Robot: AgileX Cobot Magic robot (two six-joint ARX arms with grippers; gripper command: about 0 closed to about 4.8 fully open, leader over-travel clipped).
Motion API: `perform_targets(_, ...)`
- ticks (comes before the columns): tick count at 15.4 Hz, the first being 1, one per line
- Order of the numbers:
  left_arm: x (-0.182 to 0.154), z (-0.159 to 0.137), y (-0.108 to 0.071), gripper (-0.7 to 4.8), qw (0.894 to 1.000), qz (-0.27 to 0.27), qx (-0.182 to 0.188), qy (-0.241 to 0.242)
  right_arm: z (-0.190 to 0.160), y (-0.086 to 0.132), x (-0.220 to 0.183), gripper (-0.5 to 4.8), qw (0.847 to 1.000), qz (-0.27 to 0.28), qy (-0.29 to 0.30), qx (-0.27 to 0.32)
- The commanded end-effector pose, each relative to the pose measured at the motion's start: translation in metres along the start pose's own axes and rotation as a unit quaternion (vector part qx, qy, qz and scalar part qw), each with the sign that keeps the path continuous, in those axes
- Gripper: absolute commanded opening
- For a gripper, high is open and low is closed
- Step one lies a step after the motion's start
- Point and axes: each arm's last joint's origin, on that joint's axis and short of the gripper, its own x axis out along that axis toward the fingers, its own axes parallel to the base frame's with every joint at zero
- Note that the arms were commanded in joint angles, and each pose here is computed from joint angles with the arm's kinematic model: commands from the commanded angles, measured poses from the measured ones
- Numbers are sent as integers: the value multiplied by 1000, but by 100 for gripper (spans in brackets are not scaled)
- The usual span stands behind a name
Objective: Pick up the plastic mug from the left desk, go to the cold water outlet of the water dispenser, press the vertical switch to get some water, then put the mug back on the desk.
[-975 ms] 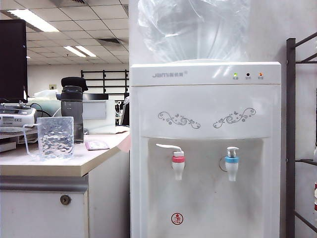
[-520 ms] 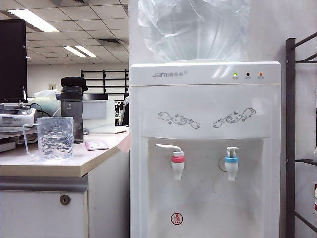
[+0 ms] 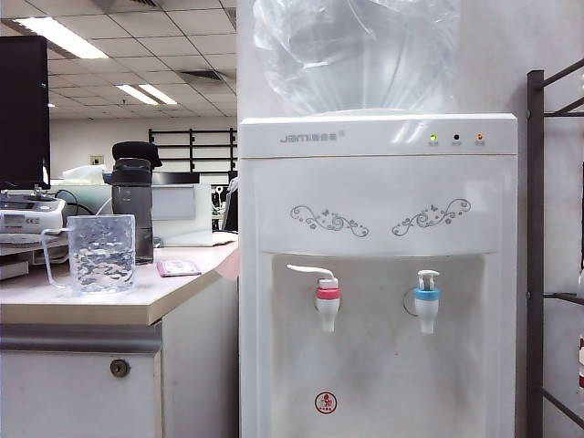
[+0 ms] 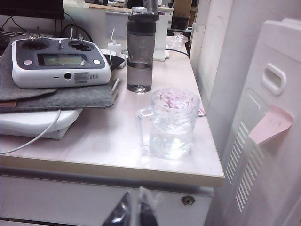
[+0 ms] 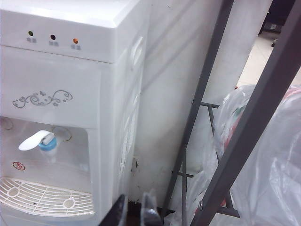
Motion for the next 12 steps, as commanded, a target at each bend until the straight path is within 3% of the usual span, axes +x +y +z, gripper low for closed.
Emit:
perform_targets(1, 0, 1, 0, 22, 1000, -1, 0, -4, 2, 0, -1, 50, 1000, -1, -7, 2)
perform_targets(3, 0, 1, 0, 22, 1000, -1, 0, -4, 2, -1, 0, 50, 1000, -19, -9, -4)
perform_targets(5, 0, 1, 0, 22, 1000, -1, 0, -4, -8, -1, 11, 50, 996, -36, -78, 2)
perform_targets(8, 0, 1, 0, 22, 1000, -1, 0, -4, -28, 1, 17, 50, 996, -39, -80, 6)
perform_targets(10, 0, 1, 0, 22, 1000, -1, 0, -3, -40, 1, 23, 50, 993, -41, -87, 69)
perform_targets(12, 0, 1, 0, 22, 1000, -1, 0, -3, -40, -3, 23, 50, 992, -60, -88, 75)
